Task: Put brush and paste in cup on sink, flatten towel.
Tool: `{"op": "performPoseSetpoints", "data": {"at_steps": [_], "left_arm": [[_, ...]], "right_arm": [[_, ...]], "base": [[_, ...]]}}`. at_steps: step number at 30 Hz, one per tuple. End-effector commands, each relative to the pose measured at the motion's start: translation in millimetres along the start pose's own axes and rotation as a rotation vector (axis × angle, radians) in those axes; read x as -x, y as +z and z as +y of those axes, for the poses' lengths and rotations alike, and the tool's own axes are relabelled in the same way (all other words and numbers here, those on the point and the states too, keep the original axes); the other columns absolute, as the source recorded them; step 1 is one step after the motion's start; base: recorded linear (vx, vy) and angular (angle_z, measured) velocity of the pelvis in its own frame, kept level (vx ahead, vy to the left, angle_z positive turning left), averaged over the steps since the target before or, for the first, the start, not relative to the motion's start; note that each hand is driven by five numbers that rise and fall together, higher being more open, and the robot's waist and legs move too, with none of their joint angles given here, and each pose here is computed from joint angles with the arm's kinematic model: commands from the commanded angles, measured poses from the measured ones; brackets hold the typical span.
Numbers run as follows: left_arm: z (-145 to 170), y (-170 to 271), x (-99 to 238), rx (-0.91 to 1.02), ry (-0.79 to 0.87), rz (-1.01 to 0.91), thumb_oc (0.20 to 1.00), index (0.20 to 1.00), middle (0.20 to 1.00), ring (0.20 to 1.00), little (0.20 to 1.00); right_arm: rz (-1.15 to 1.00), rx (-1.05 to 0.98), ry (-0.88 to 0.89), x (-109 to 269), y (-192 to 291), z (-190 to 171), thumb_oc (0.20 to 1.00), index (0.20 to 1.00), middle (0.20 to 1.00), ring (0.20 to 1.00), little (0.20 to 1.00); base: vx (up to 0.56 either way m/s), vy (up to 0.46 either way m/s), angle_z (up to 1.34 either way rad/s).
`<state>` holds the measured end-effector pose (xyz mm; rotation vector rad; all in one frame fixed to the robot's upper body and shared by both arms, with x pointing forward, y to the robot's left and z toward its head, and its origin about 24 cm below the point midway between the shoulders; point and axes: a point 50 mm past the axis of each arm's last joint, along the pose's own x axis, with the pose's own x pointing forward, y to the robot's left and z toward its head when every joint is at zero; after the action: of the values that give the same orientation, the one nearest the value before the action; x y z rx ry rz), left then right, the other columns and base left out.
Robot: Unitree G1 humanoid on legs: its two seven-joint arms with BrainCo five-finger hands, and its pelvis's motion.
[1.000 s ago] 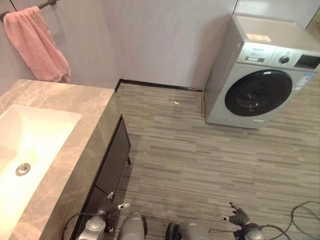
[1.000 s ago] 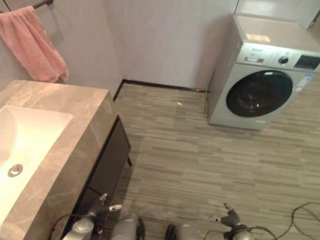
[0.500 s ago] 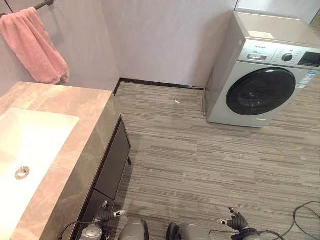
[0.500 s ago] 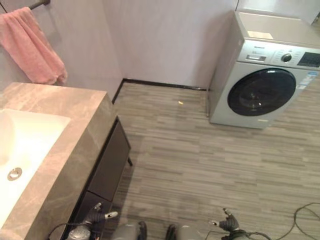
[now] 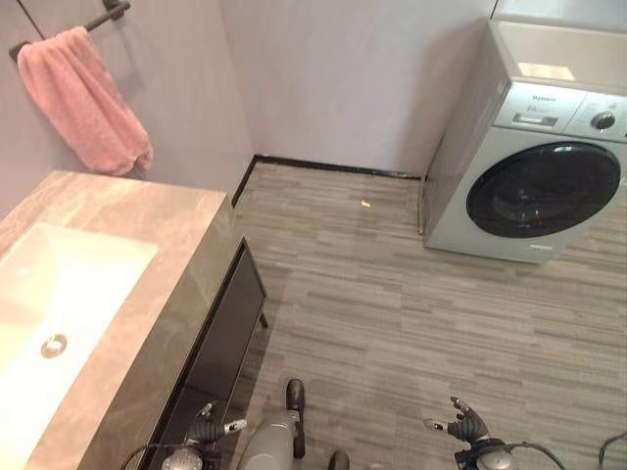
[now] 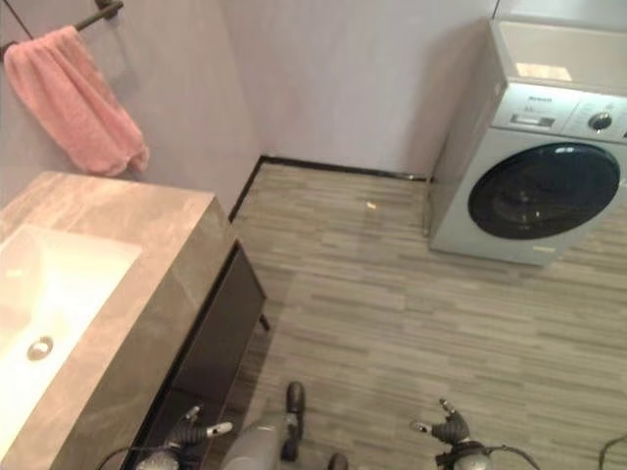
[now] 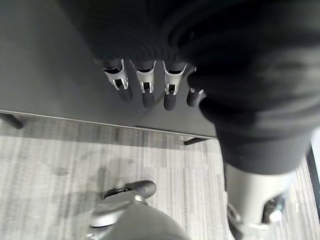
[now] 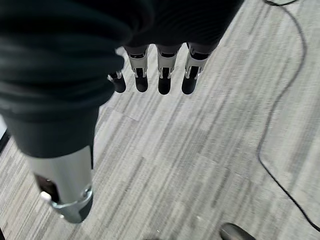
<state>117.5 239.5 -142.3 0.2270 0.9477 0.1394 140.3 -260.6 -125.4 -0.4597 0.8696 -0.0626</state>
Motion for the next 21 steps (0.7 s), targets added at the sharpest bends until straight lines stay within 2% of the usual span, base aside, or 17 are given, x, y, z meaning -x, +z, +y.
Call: {"op": "performPoseSetpoints", "data": {"at_steps": [1, 5, 12, 21], "left_arm": [[13.1, 16.0, -3.8, 0.046, 0.05, -0.067, 1.0, 1.0, 1.0, 1.0, 1.0], [20.6, 14.6, -3.3, 0.04, 0.067, -0.06, 1.0, 1.0, 1.0, 1.0, 1.0], [27.0, 32.0, -7.1, 0.002, 0.074, -0.106, 1.0, 1.0, 1.0, 1.0, 1.0], [21.1, 37.0, -12.0, -0.045, 0.058, -0.094, 1.0, 1.0, 1.0, 1.0, 1.0]], "right_arm": [[-0.058, 0.042, 0.007, 1.1, 7.3, -5.0, 1.0, 1.0, 1.0, 1.0, 1.0], [-0.089, 0.048, 0.013, -1.3, 16.8, -5.5, 1.0, 1.0, 1.0, 1.0, 1.0], [-0.116, 0.019, 0.001, -0.6, 22.4, -10.0, 1.0, 1.0, 1.0, 1.0, 1.0], [-0.065, 0.03, 0.012, 4.7, 5.0, -9.8, 1.0, 1.0, 1.0, 1.0, 1.0]], "base": [[0.4, 0.179, -0.5], [0.3, 0.17, -0.36], [0.35, 0.199, 0.19], [0.35, -0.096, 0.29]]}}
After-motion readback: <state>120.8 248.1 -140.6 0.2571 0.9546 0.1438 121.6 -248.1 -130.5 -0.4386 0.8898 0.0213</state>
